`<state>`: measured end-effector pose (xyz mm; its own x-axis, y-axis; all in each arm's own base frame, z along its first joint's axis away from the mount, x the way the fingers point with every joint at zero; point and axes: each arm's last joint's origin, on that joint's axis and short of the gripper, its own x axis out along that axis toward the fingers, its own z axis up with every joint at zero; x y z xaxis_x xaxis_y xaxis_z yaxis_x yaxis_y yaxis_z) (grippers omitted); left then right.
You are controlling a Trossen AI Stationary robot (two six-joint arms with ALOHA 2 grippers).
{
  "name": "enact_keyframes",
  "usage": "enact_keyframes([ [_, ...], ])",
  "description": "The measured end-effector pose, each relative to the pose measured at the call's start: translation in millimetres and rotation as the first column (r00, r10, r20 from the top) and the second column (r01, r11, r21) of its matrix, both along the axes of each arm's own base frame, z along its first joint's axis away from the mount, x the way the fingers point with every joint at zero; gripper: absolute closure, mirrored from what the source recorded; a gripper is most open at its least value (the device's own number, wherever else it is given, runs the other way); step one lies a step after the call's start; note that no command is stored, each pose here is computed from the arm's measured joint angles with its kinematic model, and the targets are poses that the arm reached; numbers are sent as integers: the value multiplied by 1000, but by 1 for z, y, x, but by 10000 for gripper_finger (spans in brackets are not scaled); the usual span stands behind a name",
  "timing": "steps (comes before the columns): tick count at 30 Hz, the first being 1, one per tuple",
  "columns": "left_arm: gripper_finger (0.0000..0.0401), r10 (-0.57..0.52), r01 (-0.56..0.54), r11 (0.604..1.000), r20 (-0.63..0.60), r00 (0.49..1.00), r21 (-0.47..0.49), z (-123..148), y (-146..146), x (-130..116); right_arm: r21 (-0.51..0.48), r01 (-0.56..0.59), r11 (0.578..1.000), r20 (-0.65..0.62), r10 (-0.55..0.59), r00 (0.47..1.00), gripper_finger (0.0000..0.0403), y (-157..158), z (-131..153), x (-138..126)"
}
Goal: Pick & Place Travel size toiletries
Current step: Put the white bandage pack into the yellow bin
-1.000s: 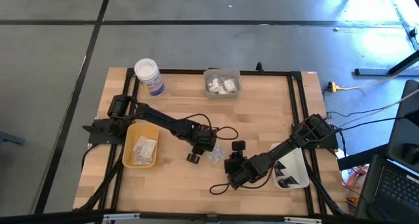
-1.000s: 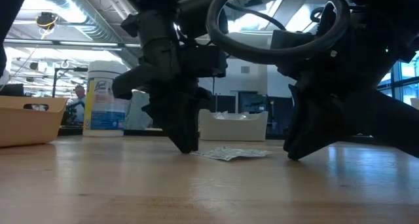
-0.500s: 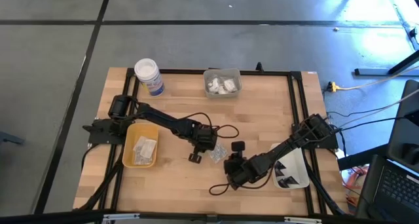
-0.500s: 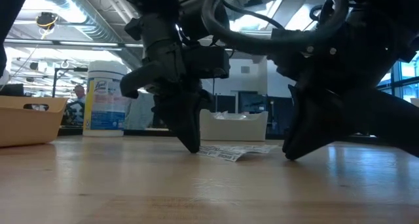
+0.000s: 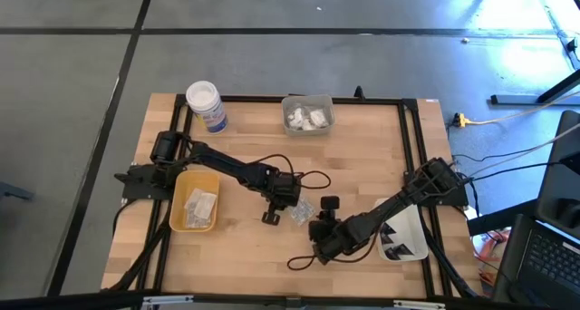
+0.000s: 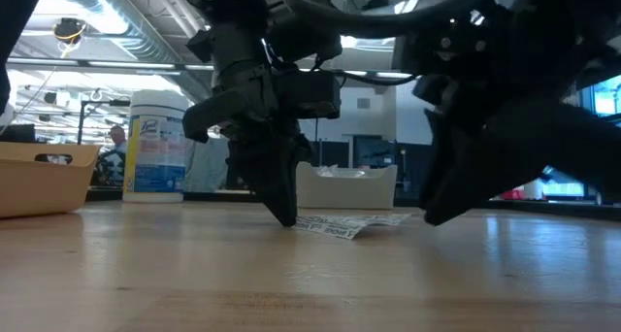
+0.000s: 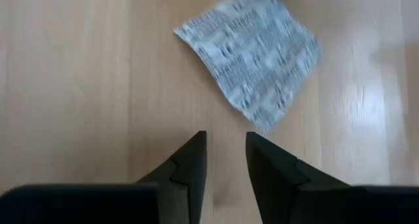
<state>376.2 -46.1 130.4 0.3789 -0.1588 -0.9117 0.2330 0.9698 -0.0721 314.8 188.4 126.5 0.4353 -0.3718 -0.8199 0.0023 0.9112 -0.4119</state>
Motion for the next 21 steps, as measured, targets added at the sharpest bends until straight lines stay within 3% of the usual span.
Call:
enact_keyframes([
  [6, 398, -2, 2, 1000, 1, 1000, -11, 0, 0, 0, 37, 148, 988, -17, -148, 989, 277, -10, 21, -15],
  [14, 398, 9, -9, 1000, -1, 1000, -17, 0, 0, 0, 134, 240, 961, 52, -249, 967, 265, -40, 47, -33],
  [18, 398, 14, -14, 1000, -1, 1000, -13, 0, -1, 0, 308, 184, 933, 147, -238, 960, 264, -54, 60, -43],
  [21, 398, 17, -17, 1000, 0, 1000, -5, 0, -1, 0, 484, 52, 874, 272, -206, 940, 269, -59, 68, -48],
])
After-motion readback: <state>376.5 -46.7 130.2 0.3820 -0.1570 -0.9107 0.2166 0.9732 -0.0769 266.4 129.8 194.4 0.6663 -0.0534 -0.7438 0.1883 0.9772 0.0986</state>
